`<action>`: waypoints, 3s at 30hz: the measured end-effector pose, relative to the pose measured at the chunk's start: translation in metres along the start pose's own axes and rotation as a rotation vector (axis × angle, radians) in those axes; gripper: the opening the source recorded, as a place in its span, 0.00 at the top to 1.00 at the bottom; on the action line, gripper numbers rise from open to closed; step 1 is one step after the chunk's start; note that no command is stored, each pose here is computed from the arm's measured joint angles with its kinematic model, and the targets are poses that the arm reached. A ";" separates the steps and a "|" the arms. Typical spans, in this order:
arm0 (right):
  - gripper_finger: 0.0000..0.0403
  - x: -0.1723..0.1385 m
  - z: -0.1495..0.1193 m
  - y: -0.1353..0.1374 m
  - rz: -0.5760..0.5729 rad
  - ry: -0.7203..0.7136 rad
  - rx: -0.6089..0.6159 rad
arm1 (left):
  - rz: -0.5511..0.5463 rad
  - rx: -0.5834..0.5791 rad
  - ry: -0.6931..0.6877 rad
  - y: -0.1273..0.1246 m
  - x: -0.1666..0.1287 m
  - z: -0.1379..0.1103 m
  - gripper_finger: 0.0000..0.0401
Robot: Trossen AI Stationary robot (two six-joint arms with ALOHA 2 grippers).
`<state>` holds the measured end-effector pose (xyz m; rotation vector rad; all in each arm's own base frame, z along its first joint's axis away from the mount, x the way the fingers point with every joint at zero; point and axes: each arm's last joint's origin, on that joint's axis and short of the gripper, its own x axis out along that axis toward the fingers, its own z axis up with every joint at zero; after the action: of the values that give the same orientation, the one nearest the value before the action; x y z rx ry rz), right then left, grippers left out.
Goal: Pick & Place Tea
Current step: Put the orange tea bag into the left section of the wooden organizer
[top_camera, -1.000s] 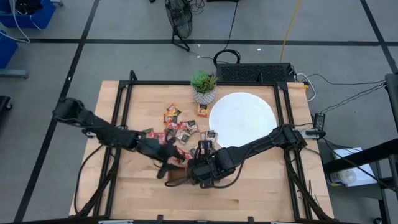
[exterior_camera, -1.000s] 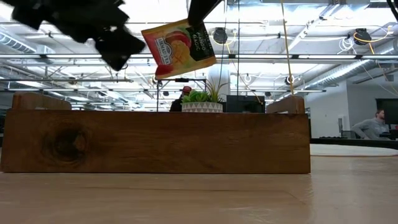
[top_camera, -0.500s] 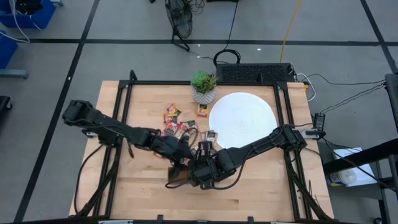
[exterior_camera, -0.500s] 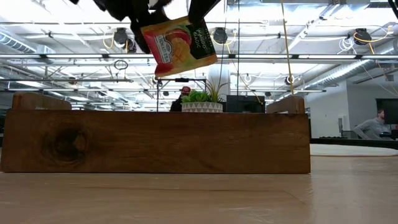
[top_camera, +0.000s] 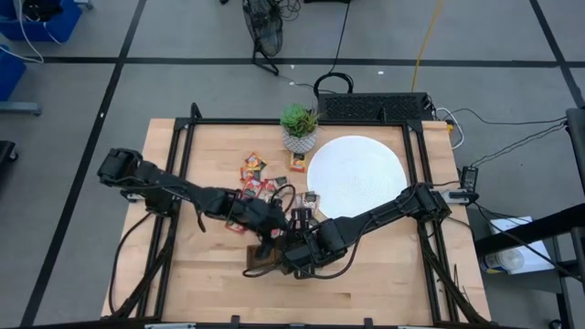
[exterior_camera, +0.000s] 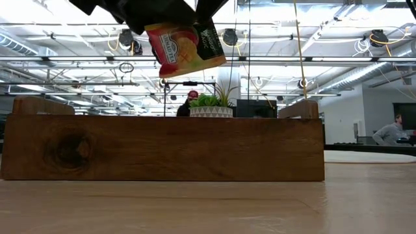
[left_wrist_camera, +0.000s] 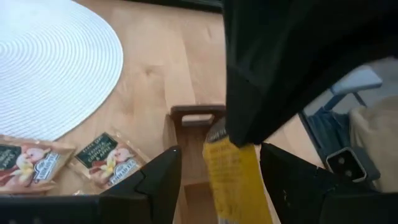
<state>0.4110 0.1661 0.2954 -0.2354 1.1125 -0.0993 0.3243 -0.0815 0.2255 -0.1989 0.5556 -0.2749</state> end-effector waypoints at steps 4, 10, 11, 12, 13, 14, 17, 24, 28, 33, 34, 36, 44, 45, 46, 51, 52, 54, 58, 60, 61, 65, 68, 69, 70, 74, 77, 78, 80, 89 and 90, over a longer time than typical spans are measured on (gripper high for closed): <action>1.00 0.000 0.000 0.000 -0.001 0.001 -0.001 | -0.013 -0.032 -0.003 0.005 -0.001 0.002 0.46; 1.00 0.000 -0.001 -0.001 -0.007 0.007 -0.001 | -0.010 -0.061 -0.009 0.011 -0.002 0.004 0.57; 1.00 0.000 -0.001 -0.001 -0.007 0.006 0.000 | -0.014 -0.061 -0.010 0.012 -0.002 0.004 0.63; 1.00 0.000 -0.001 -0.001 -0.010 0.006 0.000 | -0.021 -0.062 -0.009 0.012 -0.002 0.004 0.70; 1.00 0.000 -0.001 -0.001 -0.013 0.005 0.000 | -0.029 -0.059 -0.008 0.013 -0.002 0.004 0.79; 1.00 0.001 0.000 -0.001 -0.013 0.004 0.001 | -0.036 -0.052 -0.004 0.013 -0.002 0.004 0.88; 1.00 0.001 0.000 -0.001 -0.014 0.000 0.004 | -0.034 -0.031 0.009 0.012 -0.002 0.002 0.97; 1.00 -0.004 -0.007 -0.001 -0.012 0.058 0.041 | 0.205 0.083 0.081 -0.017 -0.016 -0.012 0.99; 1.00 -0.009 -0.008 0.002 -0.005 0.046 0.049 | 0.292 0.138 -0.001 -0.038 -0.035 -0.014 0.99; 1.00 -0.020 -0.008 0.004 -0.037 0.000 0.046 | 0.384 0.155 -0.151 -0.050 -0.055 -0.045 1.00; 1.00 -0.022 -0.008 0.005 -0.053 -0.012 0.042 | 0.376 0.160 -0.211 -0.053 -0.058 -0.051 1.00; 1.00 -0.025 -0.009 0.007 -0.094 -0.029 0.024 | 0.341 0.177 -0.322 -0.057 -0.065 -0.067 1.00; 1.00 -0.026 -0.007 0.005 -0.138 -0.055 0.012 | 0.209 0.230 -0.595 -0.052 -0.089 -0.138 1.00; 1.00 -0.026 -0.007 0.005 -0.138 -0.056 0.011 | 0.202 0.221 -0.601 -0.051 -0.089 -0.141 1.00; 1.00 -0.026 -0.007 0.005 -0.138 -0.058 0.010 | 0.199 0.212 -0.600 -0.052 -0.087 -0.143 1.00; 1.00 -0.025 -0.004 0.003 -0.136 -0.074 0.013 | 0.221 0.217 -0.537 -0.055 -0.065 -0.152 1.00; 1.00 -0.025 -0.005 0.003 -0.136 -0.073 0.009 | 0.220 0.221 -0.535 -0.057 -0.060 -0.153 1.00; 1.00 -0.025 -0.004 0.003 -0.133 -0.082 0.013 | 0.191 0.228 -0.549 -0.061 -0.050 -0.153 1.00; 1.00 -0.025 -0.003 0.003 -0.133 -0.085 0.014 | 0.143 0.265 -0.574 -0.070 -0.029 -0.153 1.00; 1.00 -0.025 -0.003 0.004 -0.132 -0.085 0.011 | 0.145 0.265 -0.567 -0.071 -0.020 -0.157 1.00; 1.00 -0.025 -0.003 0.004 -0.132 -0.085 0.011 | 0.144 0.263 -0.564 -0.072 -0.015 -0.158 1.00; 1.00 -0.025 -0.003 0.004 -0.132 -0.088 0.013 | 0.169 0.272 -0.545 -0.070 -0.004 -0.168 1.00; 1.00 -0.025 -0.003 0.004 -0.131 -0.089 0.013 | 0.212 0.275 -0.519 -0.066 0.000 -0.174 1.00; 1.00 -0.025 -0.003 0.004 -0.131 -0.090 0.014 | 0.221 0.276 -0.513 -0.064 0.002 -0.176 1.00; 1.00 -0.025 -0.003 0.004 -0.130 -0.092 0.014 | 0.228 0.277 -0.508 -0.063 0.002 -0.177 1.00; 1.00 -0.025 -0.003 0.004 -0.131 -0.092 0.014 | 0.239 0.272 -0.511 -0.061 0.003 -0.175 1.00; 1.00 -0.025 -0.003 0.004 -0.131 -0.091 0.014 | 0.267 0.268 -0.502 -0.060 0.003 -0.176 1.00; 1.00 -0.025 -0.003 0.004 -0.131 -0.092 0.014 | 0.283 0.264 -0.491 -0.059 0.004 -0.177 0.99; 1.00 -0.025 -0.003 0.004 -0.131 -0.092 0.014 | 0.296 0.264 -0.474 -0.058 0.004 -0.179 0.96; 1.00 -0.025 -0.003 0.004 -0.128 -0.091 0.014 | 0.407 0.245 -0.487 -0.057 0.002 -0.179 0.76; 1.00 -0.025 -0.003 0.004 -0.128 -0.091 0.014 | 0.425 0.242 -0.488 -0.057 0.002 -0.180 0.73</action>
<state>0.3976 0.1743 0.3150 -0.2958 1.0059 -0.2080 0.2165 -0.1559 0.0898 0.0905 0.0689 0.1227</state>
